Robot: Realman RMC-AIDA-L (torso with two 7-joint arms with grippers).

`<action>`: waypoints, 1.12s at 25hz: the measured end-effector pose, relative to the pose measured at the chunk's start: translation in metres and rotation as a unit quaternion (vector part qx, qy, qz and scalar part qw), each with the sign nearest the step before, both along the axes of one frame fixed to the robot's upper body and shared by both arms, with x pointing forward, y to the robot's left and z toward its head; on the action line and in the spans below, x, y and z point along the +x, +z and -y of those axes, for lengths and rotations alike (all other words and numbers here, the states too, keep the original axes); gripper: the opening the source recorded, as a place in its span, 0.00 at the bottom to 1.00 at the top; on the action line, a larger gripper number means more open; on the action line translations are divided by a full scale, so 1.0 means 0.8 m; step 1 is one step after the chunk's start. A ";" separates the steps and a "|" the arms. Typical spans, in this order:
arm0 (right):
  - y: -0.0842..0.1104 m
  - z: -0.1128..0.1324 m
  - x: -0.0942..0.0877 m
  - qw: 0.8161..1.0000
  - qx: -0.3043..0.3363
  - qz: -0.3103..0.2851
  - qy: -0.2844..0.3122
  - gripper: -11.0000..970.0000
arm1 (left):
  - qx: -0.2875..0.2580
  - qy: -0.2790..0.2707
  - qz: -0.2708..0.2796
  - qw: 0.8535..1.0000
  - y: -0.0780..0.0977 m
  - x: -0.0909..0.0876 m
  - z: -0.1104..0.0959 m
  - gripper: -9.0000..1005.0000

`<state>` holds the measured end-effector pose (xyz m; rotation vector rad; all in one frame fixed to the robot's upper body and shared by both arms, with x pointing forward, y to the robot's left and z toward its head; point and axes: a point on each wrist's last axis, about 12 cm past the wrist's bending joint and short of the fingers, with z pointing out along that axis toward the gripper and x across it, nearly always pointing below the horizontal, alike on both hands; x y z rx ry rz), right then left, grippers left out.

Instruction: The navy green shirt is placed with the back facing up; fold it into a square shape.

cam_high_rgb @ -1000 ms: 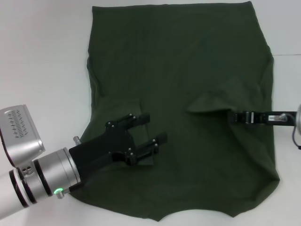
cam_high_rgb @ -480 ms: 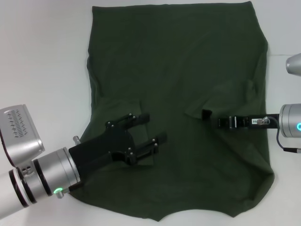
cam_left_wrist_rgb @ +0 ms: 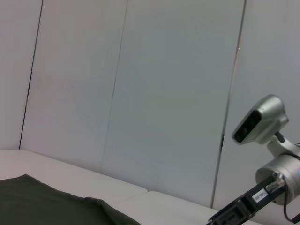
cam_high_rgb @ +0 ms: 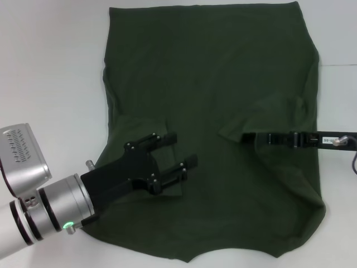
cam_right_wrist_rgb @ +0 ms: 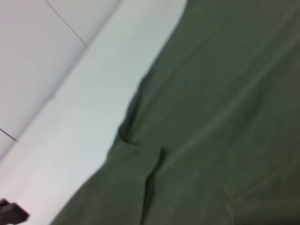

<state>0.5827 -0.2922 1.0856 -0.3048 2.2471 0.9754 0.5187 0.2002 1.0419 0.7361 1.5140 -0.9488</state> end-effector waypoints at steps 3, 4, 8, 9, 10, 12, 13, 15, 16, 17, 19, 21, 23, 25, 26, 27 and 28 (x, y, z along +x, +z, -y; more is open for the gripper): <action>0.002 0.009 -0.008 1.000 0.015 0.021 -0.001 0.45 | -0.002 0.002 -0.002 1.000 0.000 0.000 -0.001 0.69; 0.002 0.012 -0.011 0.999 0.020 0.032 0.000 0.49 | -0.004 0.004 -0.003 1.000 0.000 0.000 -0.001 0.69; -0.003 0.018 -0.023 0.997 0.033 0.070 0.000 0.66 | -0.021 0.009 -0.018 1.000 0.001 -0.004 -0.009 0.69; -0.004 0.018 -0.026 0.996 0.034 0.077 0.003 0.70 | -0.027 0.008 -0.020 0.999 0.002 -0.006 -0.012 0.69; -0.006 0.017 -0.028 0.996 0.035 0.082 0.003 0.73 | -0.032 0.009 -0.022 0.999 0.002 -0.009 -0.015 0.69; -0.010 0.015 -0.031 0.996 0.035 0.086 0.005 0.78 | -0.038 0.011 -0.022 0.999 0.004 -0.014 -0.023 0.69; -0.012 0.013 -0.032 0.996 0.036 0.087 0.005 0.81 | -0.039 0.013 -0.023 0.999 0.004 -0.015 -0.026 0.69; -0.017 0.007 -0.034 0.995 0.037 0.091 0.008 0.87 | -0.039 0.016 -0.026 0.999 0.004 -0.018 -0.031 0.69; -0.020 0.003 -0.035 0.995 0.038 0.093 0.010 0.89 | -0.035 0.022 -0.033 0.999 0.003 -0.023 -0.041 0.69; -0.021 -0.001 -0.035 0.994 0.039 0.097 0.014 0.92 | -0.033 0.025 -0.033 0.999 0.003 -0.025 -0.044 0.69; -0.024 -0.008 -0.035 0.994 0.039 0.102 0.018 0.93 | -0.024 0.037 -0.034 0.998 0.000 -0.030 -0.054 0.69; -0.026 -0.012 -0.033 0.994 0.045 0.102 0.015 0.95 | -0.013 0.052 -0.033 0.998 -0.002 -0.034 -0.065 0.69; -0.025 -0.015 -0.030 0.993 0.058 0.104 0.003 0.95 | -0.002 0.062 -0.034 0.997 -0.004 -0.037 -0.074 0.69; -0.023 -0.016 -0.027 0.992 0.069 0.108 -0.007 0.95 | 0.007 0.067 -0.035 0.997 -0.005 -0.038 -0.079 0.69; -0.022 -0.017 -0.025 0.991 0.072 0.110 -0.009 0.95 | 0.020 0.072 -0.036 0.997 -0.007 -0.041 -0.087 0.69; -0.020 -0.018 -0.024 0.991 0.076 0.111 -0.010 0.95 | 0.026 0.076 -0.038 0.996 -0.008 -0.043 -0.092 0.69; -0.019 -0.019 -0.023 0.991 0.077 0.112 -0.009 0.95 | 0.034 0.082 -0.039 0.995 -0.009 -0.045 -0.099 0.69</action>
